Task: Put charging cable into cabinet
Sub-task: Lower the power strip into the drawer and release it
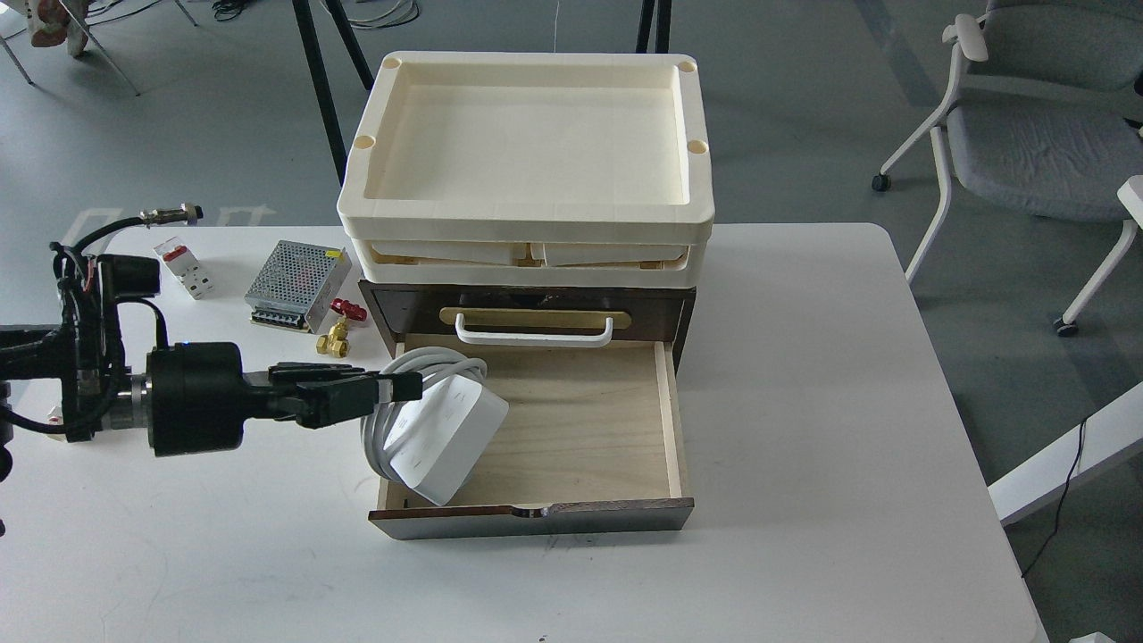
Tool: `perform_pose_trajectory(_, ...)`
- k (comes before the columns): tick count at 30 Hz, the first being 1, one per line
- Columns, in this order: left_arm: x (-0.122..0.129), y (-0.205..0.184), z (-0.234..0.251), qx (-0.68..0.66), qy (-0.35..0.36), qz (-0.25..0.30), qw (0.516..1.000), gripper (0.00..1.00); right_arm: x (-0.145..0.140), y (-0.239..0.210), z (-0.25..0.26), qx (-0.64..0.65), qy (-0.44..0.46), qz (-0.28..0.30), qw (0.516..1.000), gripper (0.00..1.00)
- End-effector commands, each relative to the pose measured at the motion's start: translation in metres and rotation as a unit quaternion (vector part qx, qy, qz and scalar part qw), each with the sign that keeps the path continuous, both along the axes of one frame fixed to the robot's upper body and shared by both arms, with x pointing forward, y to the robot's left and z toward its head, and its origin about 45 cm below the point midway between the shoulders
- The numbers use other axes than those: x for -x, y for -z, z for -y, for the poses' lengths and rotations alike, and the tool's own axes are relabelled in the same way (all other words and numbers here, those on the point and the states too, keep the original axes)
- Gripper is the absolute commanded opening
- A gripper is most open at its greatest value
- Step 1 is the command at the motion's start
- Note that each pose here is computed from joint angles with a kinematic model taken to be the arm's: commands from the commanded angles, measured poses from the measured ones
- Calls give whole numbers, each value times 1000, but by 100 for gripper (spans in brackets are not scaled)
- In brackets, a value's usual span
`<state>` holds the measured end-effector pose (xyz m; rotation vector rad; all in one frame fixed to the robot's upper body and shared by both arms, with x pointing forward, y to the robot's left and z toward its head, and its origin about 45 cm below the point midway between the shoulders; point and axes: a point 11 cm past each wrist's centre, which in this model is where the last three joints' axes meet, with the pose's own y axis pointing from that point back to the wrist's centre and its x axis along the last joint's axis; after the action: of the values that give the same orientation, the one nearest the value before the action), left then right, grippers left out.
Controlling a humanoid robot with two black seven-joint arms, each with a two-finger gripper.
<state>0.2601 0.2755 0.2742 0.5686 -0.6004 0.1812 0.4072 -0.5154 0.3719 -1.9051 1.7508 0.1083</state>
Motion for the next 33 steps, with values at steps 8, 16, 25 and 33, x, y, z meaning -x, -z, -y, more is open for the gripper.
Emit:
perform_pose_trajectory(8, -39, 47, 29, 63, -31, -79, 994, 0, 4, 11, 2, -1, 2, -12, 1000, 100)
perform_pose_trajectory(16, -34, 81, 18, 54, -59, -114, 990, 0, 5, 12, 4, 0, 4, -14, 1000, 100)
perform_pose_trajectory(25, -55, 117, 11, 51, -111, -132, 984, 0, 6, 15, 4, -1, 5, -17, 1000, 100)
perform_pose_trajectory(33, -59, 138, 6, 43, -136, -142, 979, 1, 8, 21, 6, -1, 7, -24, 1000, 100)
